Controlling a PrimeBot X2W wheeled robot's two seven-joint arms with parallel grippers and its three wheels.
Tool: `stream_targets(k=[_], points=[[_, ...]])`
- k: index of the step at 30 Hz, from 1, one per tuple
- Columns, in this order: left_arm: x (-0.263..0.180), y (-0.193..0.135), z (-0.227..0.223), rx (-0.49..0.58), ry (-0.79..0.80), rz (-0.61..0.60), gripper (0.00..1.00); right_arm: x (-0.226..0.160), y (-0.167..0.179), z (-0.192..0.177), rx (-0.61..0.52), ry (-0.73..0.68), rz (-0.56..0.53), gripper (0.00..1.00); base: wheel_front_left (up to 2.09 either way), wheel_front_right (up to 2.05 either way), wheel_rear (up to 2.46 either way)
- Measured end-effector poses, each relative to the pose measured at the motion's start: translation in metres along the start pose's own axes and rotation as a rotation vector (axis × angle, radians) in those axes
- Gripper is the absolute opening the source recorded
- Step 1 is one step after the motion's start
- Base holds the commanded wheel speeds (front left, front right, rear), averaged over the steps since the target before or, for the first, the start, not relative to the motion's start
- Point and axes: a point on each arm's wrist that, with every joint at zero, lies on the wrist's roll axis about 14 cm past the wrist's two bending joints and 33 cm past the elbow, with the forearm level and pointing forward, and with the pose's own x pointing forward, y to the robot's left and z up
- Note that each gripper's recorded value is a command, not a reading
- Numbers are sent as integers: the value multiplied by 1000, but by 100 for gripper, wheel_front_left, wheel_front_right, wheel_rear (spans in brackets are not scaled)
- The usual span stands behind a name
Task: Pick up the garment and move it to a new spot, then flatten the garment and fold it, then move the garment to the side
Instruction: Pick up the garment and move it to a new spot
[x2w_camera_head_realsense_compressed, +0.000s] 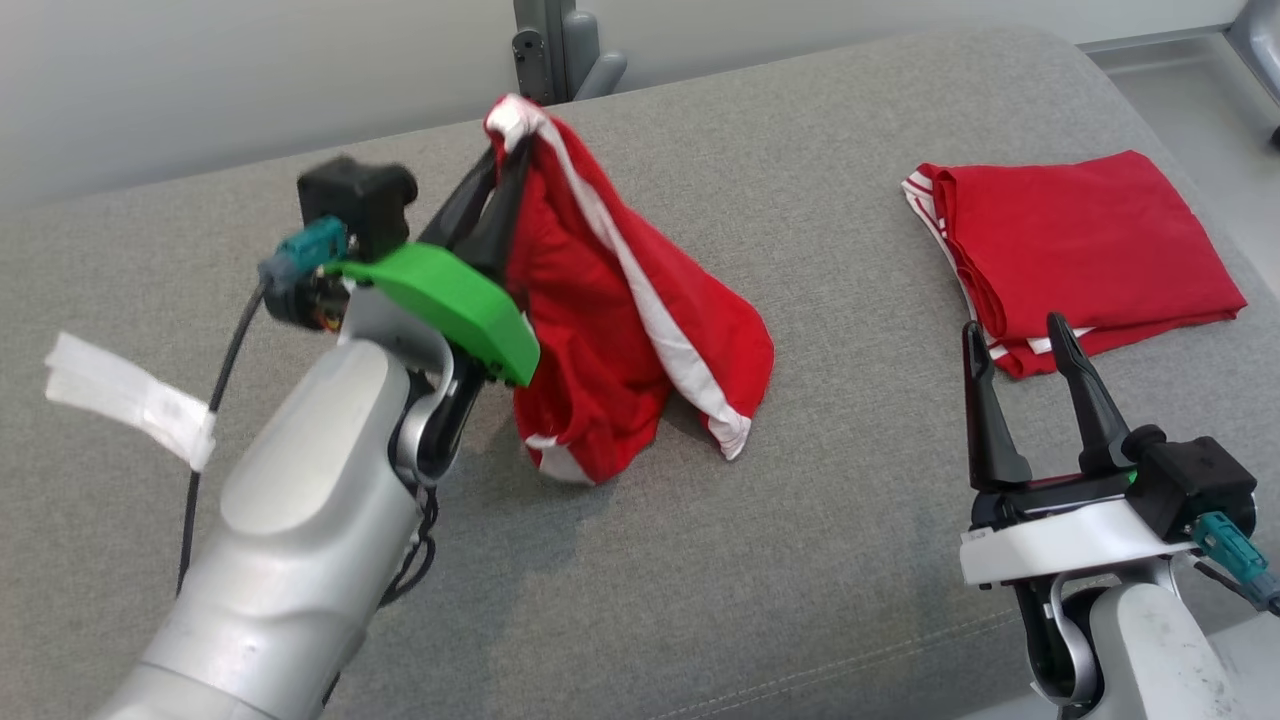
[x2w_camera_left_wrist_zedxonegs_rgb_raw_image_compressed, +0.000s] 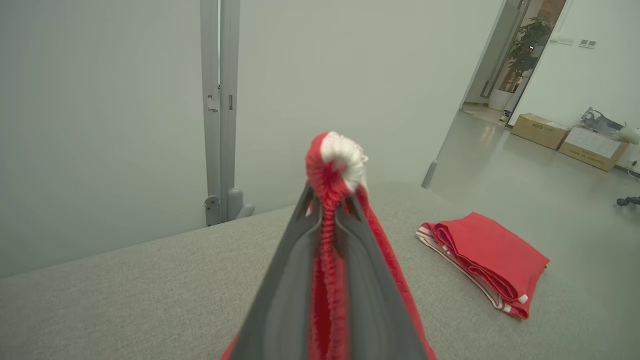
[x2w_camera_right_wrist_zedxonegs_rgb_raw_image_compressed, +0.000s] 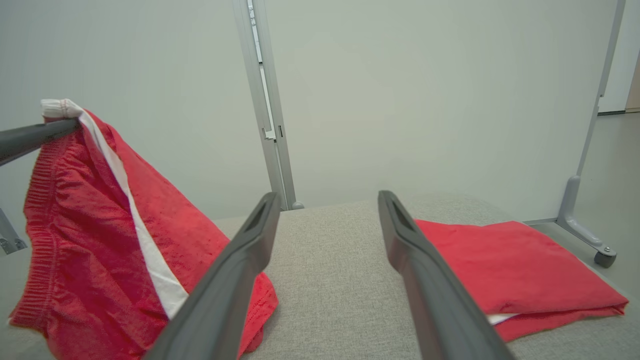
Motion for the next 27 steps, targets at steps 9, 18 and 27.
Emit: stream_targets(k=[9, 18, 27], points=[[-66, 72, -109, -122, 183, 279, 0, 4, -7, -14, -5, 34, -18, 100, 0, 0, 0], [-117, 103, -145, -226, 234, 454, 0, 11, 3, -26, 2, 59, 11, 100, 0, 0, 0], [-137, 100, -160, -281, 245, 518, 84, 11, 10, -28, 9, 67, 31, 100, 0, 0, 0]])
